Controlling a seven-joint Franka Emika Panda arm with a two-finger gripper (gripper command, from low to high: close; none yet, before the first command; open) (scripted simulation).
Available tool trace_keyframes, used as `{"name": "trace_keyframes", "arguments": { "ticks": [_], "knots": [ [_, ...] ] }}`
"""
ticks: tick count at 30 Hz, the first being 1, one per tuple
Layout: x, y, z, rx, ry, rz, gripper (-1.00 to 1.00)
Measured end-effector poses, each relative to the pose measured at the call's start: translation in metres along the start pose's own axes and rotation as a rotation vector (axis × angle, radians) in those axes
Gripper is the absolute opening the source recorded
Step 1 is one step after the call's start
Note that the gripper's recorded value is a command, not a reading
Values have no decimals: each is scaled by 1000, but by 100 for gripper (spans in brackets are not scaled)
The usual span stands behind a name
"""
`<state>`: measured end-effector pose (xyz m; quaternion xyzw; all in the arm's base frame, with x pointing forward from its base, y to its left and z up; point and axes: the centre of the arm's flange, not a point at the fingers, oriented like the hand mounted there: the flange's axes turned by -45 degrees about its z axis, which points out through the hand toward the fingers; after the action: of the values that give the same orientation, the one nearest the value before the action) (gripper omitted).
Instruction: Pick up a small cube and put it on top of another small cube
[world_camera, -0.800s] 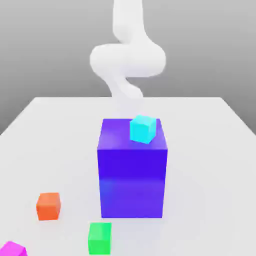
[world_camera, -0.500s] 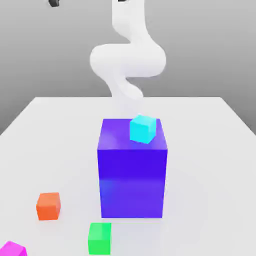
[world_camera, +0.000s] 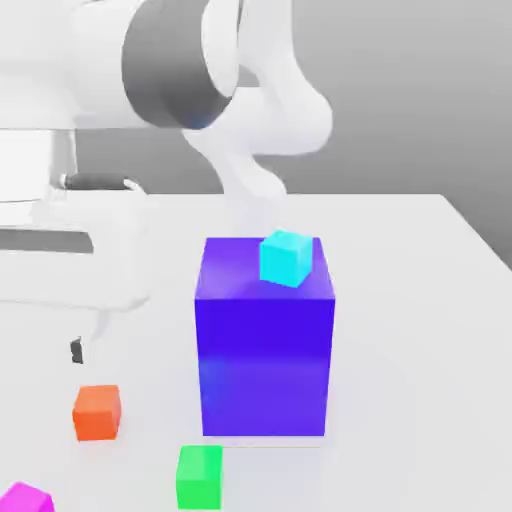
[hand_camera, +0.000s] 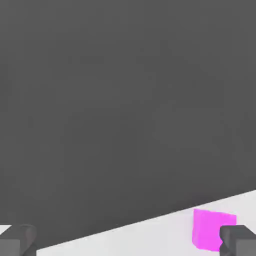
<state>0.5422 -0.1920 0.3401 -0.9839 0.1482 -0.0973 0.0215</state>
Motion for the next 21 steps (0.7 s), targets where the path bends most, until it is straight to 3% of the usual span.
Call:
{"name": "trace_keyframes", "arguments": {
  "ticks": [8, 12, 13, 21],
  "knots": [
    [-26, 70, 128, -71, -165, 81, 0],
    [-40, 81, 191, -80, -182, 88, 0],
    [-42, 82, 199, -80, -182, 88, -100],
    [-39, 81, 187, -80, -182, 88, -100]
  ]
}}
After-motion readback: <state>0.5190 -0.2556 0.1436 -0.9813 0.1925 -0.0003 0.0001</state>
